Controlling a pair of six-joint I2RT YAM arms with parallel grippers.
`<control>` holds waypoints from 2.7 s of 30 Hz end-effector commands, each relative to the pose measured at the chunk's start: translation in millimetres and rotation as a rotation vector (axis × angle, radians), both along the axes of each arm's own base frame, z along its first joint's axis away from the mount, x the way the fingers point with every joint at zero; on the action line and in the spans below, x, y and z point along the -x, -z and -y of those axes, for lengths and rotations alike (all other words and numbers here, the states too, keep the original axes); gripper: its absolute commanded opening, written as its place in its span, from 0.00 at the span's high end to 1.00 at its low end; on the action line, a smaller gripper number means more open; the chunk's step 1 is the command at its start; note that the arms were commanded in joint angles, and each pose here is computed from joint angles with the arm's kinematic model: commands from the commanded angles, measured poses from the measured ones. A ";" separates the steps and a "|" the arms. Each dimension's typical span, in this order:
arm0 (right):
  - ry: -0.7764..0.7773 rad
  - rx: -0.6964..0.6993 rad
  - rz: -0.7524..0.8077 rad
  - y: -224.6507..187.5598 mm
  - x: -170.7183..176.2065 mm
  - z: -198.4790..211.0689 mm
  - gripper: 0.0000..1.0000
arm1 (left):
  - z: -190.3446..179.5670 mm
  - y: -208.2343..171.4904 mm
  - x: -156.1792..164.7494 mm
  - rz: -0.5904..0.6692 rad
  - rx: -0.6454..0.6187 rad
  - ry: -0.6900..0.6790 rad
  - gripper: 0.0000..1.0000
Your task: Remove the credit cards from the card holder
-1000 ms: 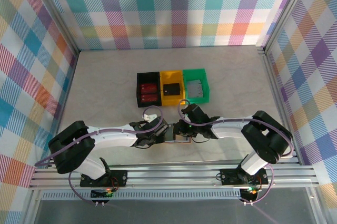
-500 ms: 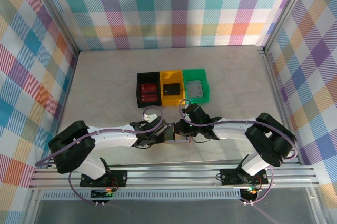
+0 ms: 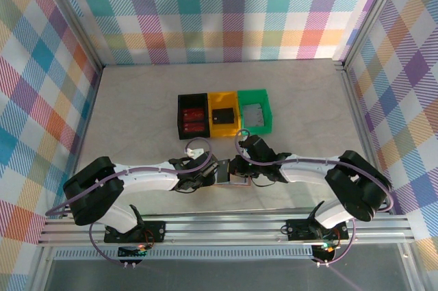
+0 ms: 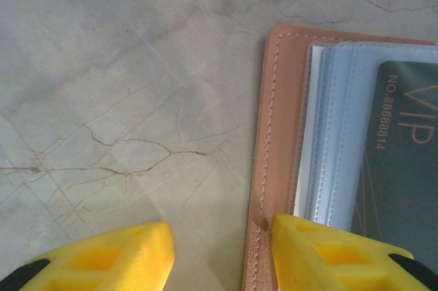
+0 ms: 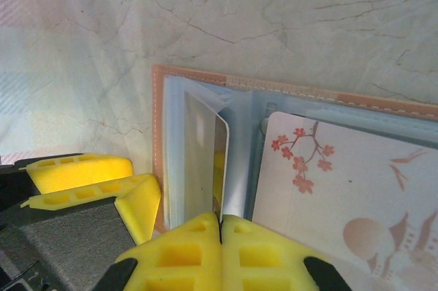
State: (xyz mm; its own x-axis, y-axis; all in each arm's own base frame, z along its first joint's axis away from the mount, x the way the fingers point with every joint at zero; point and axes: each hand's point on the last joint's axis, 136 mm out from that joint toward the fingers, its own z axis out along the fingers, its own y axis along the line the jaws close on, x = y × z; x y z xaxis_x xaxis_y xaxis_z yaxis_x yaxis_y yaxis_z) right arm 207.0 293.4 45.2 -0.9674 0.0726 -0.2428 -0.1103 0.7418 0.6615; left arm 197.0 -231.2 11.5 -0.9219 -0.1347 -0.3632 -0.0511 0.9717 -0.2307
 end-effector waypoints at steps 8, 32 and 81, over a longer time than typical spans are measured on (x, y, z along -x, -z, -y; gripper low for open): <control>-0.025 0.028 -0.003 8.4 5.0 5.8 1.00 | 19.0 14.1 14.2 -0.084 0.075 0.034 0.55; -0.058 0.007 -0.056 16.5 10.4 -4.0 1.00 | 11.7 8.9 12.9 -0.107 -0.003 0.010 0.53; 0.060 -0.064 0.250 -81.9 3.7 68.4 1.00 | 17.7 -68.4 -0.2 0.035 0.133 0.042 0.43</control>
State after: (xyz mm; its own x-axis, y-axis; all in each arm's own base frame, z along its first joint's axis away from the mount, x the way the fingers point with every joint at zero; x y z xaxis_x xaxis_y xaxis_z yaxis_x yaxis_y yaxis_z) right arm 204.4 231.0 130.4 -0.8723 0.1508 -0.4651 -0.2398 0.6970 0.6758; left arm 193.2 -250.3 56.7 -0.9284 -0.1540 -0.3382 -0.0305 0.9386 -0.3436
